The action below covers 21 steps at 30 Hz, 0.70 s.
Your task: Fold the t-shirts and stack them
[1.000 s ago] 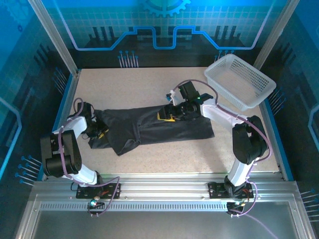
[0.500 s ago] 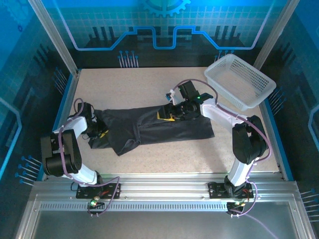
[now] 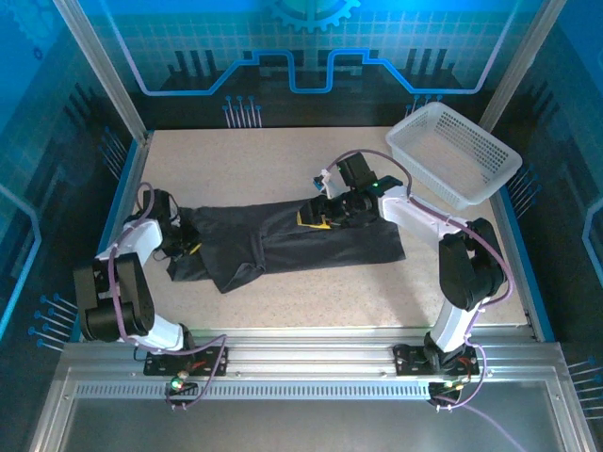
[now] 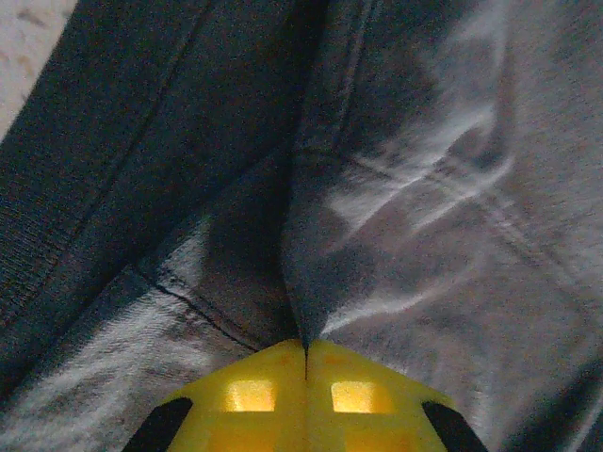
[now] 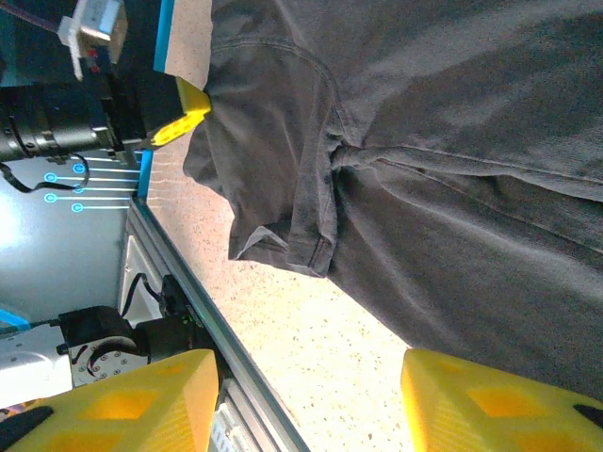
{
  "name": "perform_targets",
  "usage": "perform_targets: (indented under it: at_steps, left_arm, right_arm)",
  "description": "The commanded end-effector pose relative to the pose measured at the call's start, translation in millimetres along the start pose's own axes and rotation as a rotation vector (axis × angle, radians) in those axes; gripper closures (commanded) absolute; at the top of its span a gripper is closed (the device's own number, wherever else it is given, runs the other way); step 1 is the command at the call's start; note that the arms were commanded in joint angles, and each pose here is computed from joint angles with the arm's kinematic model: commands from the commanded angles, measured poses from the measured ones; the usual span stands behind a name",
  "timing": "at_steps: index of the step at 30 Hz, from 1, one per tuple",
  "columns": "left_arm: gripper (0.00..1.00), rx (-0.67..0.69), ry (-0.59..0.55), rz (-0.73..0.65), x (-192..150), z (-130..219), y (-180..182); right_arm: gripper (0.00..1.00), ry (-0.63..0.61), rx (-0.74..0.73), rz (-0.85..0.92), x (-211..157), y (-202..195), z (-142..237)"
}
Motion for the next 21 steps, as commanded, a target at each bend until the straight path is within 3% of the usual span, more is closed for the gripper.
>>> perform_targets:
  at_steps: [1,10,16,21]
  left_arm:
    - [1.0,-0.006,-0.03,0.045,9.1,19.4,-11.3]
    - [1.0,0.031,-0.015,0.068,30.3,40.4,-33.1]
    - [0.98,0.079,0.018,0.026,50.7,30.4,-43.5]
    - [0.93,0.139,-0.035,-0.017,72.4,19.4,-43.5]
  right_arm:
    - [0.45,-0.002,-0.008,-0.015,4.5,-2.4,5.0]
    - [0.45,-0.006,-0.015,-0.028,3.7,-7.8,9.1]
    - [0.45,-0.001,-0.016,-0.033,1.2,-9.0,9.2]
    - [0.47,0.006,-0.034,-0.042,-3.2,-12.4,8.6]
Point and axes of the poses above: each hand's point on the last joint's axis, 136 mm out from that joint toward the fingers, its own z axis back along the fingers, its own y axis along the line the jaws close on, x = y × z, the point moved 4 cm from there along z, back along the fingers, and after that the axes turned 7 degrees about z, right-handed, at the moved point
